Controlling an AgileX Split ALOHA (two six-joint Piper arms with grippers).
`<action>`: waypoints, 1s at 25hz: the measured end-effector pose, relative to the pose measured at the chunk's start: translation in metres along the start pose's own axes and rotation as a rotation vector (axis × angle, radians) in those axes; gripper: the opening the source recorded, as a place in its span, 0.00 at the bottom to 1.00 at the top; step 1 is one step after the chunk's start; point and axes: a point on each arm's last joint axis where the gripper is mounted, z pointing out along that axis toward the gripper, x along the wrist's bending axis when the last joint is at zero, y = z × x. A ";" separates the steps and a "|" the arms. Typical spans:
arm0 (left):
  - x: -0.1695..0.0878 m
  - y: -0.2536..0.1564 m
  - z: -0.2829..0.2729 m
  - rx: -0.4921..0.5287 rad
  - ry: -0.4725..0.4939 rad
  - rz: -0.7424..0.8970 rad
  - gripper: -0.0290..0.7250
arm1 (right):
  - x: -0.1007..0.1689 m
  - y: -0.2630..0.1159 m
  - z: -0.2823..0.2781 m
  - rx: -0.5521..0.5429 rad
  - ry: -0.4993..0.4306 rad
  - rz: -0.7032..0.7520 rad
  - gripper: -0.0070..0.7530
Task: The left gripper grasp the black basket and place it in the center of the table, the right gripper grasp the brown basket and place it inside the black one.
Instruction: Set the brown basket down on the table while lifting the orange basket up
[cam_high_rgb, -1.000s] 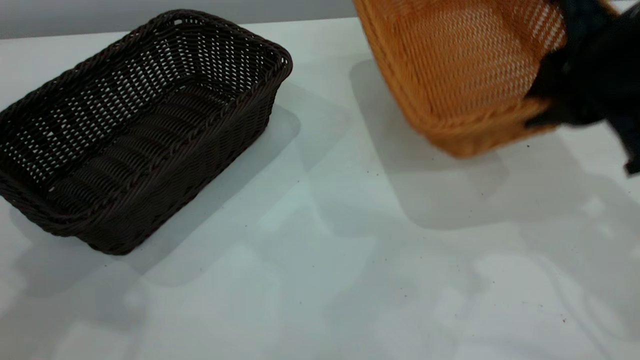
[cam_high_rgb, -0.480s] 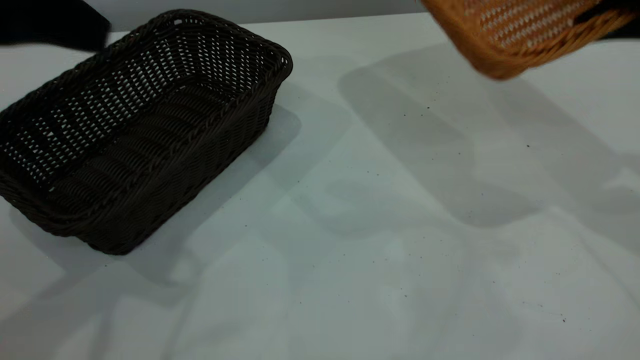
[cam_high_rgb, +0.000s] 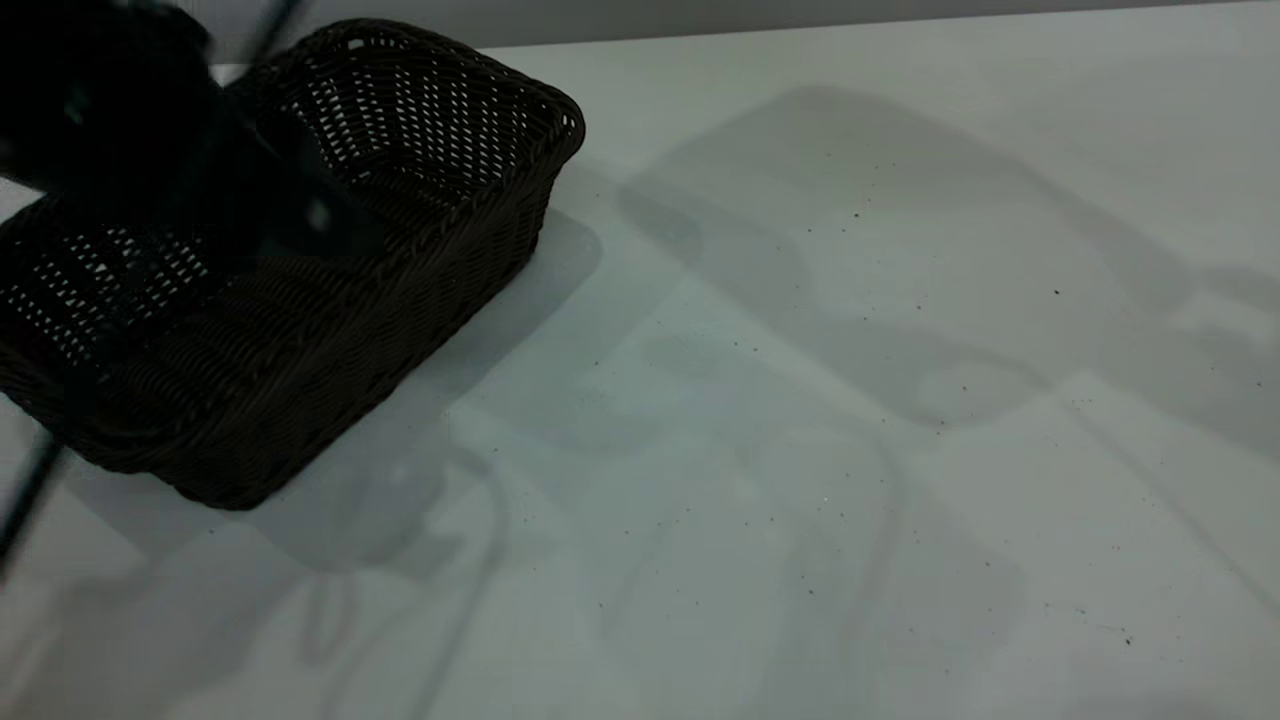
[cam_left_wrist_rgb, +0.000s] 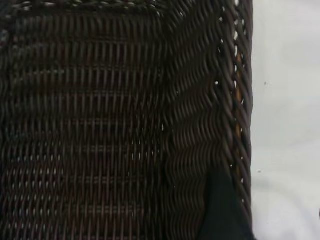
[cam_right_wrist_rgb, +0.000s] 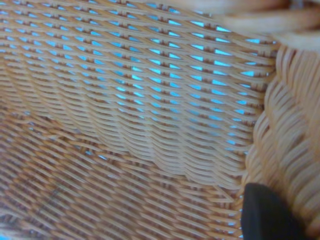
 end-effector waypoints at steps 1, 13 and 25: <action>-0.002 0.000 0.004 0.000 0.008 0.008 0.56 | 0.000 0.000 0.000 0.003 -0.001 -0.003 0.14; -0.008 -0.004 0.040 0.023 0.077 0.048 0.56 | 0.000 -0.001 0.000 0.012 0.005 -0.032 0.14; -0.007 -0.014 0.059 0.080 0.079 0.111 0.29 | 0.002 -0.003 0.000 0.030 0.018 -0.046 0.14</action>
